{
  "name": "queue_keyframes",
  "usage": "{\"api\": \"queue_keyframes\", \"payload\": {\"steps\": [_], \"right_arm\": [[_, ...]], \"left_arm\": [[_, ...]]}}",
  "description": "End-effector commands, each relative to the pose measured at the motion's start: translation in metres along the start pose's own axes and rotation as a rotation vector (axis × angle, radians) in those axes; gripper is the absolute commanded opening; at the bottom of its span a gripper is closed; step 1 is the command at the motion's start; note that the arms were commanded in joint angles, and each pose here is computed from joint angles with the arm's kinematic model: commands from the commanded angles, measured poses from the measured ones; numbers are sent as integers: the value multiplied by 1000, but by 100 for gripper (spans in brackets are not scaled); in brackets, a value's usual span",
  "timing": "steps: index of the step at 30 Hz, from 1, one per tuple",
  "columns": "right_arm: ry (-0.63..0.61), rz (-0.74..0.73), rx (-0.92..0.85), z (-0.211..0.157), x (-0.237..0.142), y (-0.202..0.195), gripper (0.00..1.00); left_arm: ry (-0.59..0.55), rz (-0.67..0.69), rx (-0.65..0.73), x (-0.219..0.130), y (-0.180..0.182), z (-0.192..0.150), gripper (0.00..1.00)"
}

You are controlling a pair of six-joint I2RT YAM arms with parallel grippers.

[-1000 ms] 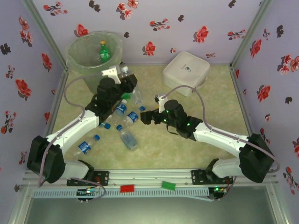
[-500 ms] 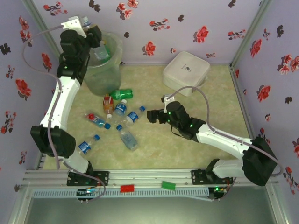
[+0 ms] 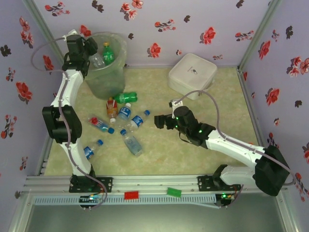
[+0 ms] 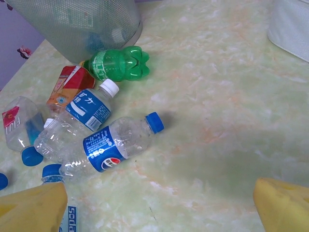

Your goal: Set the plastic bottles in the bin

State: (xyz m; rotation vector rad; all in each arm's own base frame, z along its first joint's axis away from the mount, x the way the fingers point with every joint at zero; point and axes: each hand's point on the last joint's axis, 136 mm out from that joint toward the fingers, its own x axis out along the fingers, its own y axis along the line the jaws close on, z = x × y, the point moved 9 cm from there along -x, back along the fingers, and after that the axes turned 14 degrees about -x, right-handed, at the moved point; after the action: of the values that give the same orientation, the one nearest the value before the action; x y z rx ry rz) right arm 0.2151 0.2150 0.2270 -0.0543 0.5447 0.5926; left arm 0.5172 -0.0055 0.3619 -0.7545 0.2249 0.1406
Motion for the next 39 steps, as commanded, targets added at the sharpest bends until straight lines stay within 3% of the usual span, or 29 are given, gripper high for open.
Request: {"api": "queue_keyframes", "payload": {"steps": [1,6,7,17,23,29,39], "right_arm": [[-1,-38,20,-4,-5,-6,100],[-1,-39,20,-3,-8,-6,100],[0,-37,21,-3,-8,-6,100],[6,-5,45,-5,-3,-3,100],[39,44,43,-11,11,4,100],[113,110,-17,-20,31,30,100],[298,245,-109,-46,65,87,100]], "left_arm": [[0,-41,-97,3,-8,10,55],[44,-15,-97,8,-9,9,97],[49,-11,-92,6,-10,11,100],[-12,-63,-28,-49,-31,37,100],[-42,-165,-41,-109,-26,30,100],[51,-245,-39,-167,-2,-24,100],[274,-178,-110,-229,67,-129,100]]}}
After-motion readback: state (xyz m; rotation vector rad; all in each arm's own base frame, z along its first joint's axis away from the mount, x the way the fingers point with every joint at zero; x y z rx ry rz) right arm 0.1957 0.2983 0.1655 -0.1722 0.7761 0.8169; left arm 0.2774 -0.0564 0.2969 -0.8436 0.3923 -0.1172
